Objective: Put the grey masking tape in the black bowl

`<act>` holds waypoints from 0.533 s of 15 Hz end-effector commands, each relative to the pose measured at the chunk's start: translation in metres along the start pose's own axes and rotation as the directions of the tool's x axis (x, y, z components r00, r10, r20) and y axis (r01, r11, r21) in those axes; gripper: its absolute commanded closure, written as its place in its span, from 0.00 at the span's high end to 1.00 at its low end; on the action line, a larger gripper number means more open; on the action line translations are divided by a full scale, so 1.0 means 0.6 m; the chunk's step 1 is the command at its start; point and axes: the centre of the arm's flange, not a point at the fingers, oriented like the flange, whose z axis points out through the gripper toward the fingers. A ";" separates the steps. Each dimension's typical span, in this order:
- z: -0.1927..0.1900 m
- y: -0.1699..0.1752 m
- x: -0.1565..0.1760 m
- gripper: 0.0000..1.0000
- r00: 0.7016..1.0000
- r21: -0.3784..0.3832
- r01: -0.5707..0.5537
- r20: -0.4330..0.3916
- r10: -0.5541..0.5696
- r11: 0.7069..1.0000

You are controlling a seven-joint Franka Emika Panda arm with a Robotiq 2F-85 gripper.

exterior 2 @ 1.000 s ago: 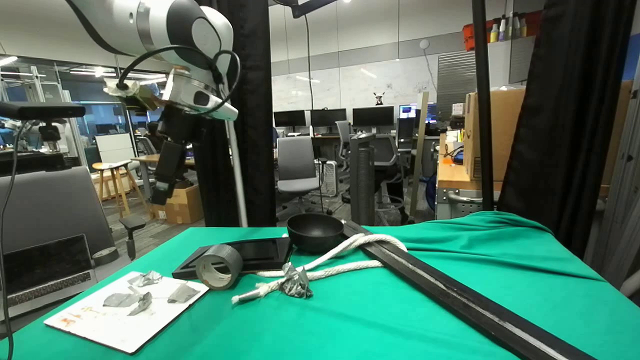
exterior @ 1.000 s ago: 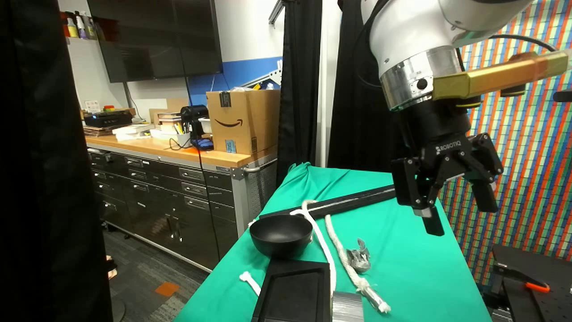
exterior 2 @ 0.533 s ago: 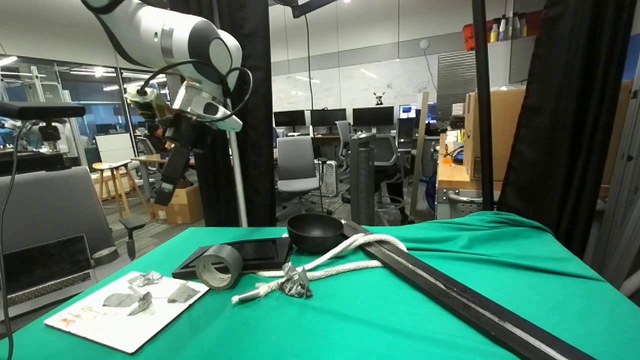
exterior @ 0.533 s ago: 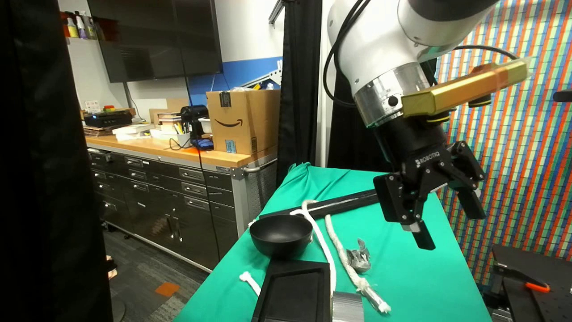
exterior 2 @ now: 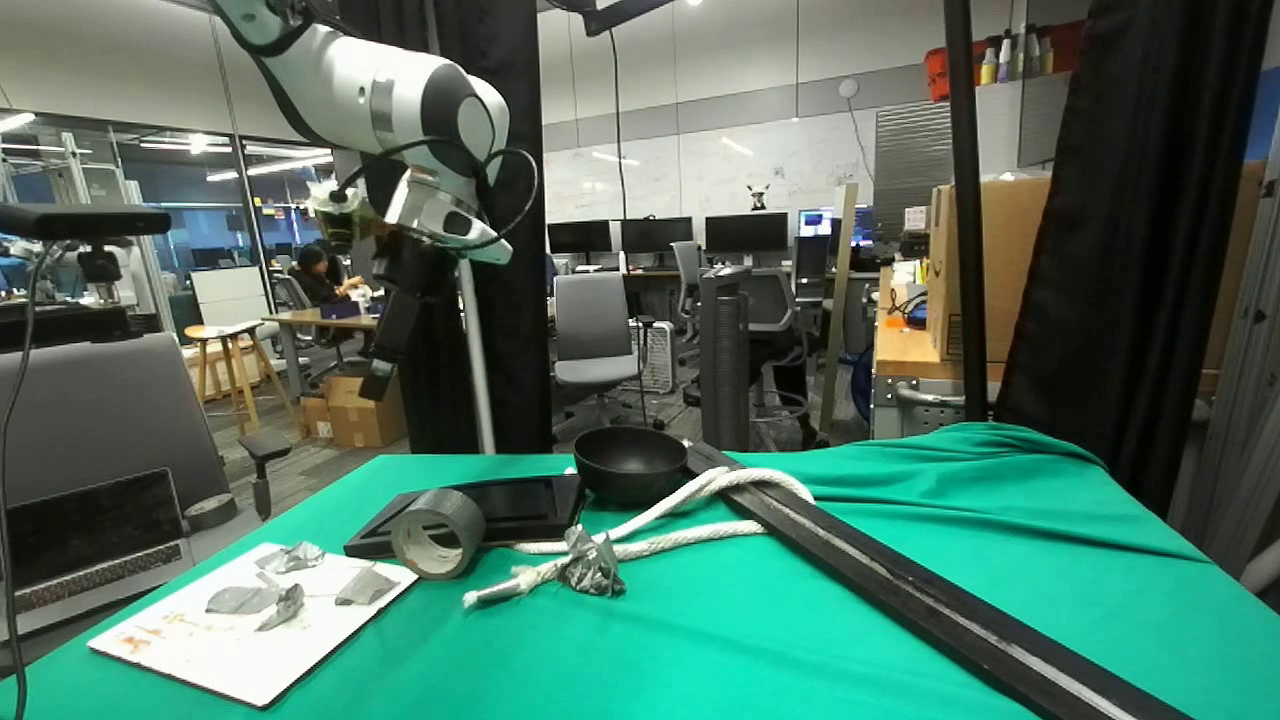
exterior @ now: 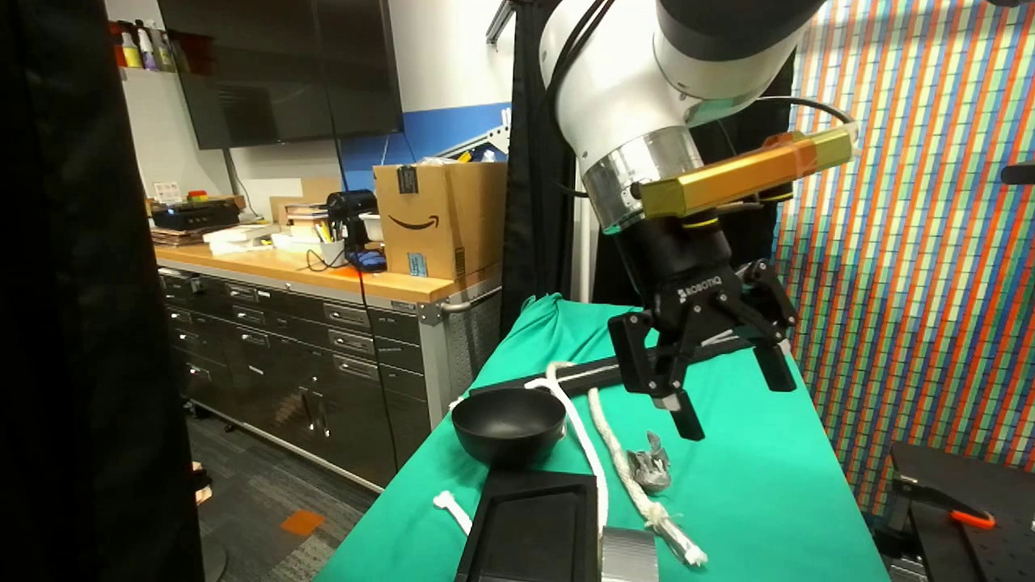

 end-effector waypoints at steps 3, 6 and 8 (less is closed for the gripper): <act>-0.008 -0.052 0.016 1.00 0.997 0.088 0.016 -0.071 -0.010 0.996; 0.008 -0.071 0.027 1.00 0.995 0.121 0.022 -0.095 -0.010 0.992; 0.018 -0.084 0.034 1.00 0.995 0.138 0.017 -0.102 -0.003 0.990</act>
